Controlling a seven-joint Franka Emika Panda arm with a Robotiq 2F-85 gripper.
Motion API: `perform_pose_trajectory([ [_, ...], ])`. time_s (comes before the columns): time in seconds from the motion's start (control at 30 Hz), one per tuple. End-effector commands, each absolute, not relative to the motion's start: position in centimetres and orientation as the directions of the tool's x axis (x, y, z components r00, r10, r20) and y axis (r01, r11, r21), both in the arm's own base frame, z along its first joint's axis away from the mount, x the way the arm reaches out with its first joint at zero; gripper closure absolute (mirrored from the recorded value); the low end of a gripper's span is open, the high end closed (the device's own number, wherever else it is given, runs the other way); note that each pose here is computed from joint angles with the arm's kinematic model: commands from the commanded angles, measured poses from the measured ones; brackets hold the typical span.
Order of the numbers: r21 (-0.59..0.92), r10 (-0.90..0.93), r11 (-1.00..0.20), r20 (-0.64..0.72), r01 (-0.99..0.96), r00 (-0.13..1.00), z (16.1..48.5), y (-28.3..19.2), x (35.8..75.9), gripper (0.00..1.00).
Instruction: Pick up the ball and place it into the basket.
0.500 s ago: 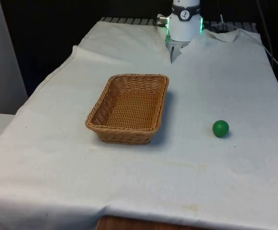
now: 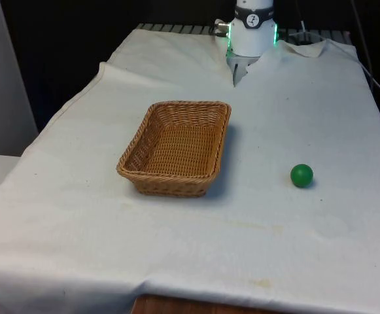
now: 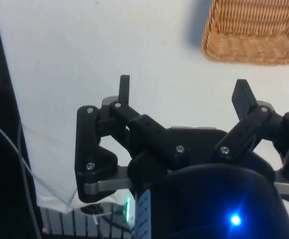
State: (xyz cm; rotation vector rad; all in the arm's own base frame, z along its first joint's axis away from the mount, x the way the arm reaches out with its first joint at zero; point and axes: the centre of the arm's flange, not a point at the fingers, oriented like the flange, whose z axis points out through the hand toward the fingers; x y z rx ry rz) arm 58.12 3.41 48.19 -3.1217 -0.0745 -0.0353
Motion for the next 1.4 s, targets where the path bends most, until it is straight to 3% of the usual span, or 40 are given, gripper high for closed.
perform_pose_trajectory([
  [0.0, -0.018, 0.050, -0.999, 0.036, 0.051, 0.998, 48.0, 3.9, 58.5, 0.00],
  [0.33, -0.003, 0.081, -0.997, 0.053, 0.082, 0.995, 45.9, 5.6, 59.3, 0.00],
  [1.37, 0.005, 0.147, -0.989, 0.078, 0.147, 0.986, 34.6, 12.0, 62.5, 0.00],
])
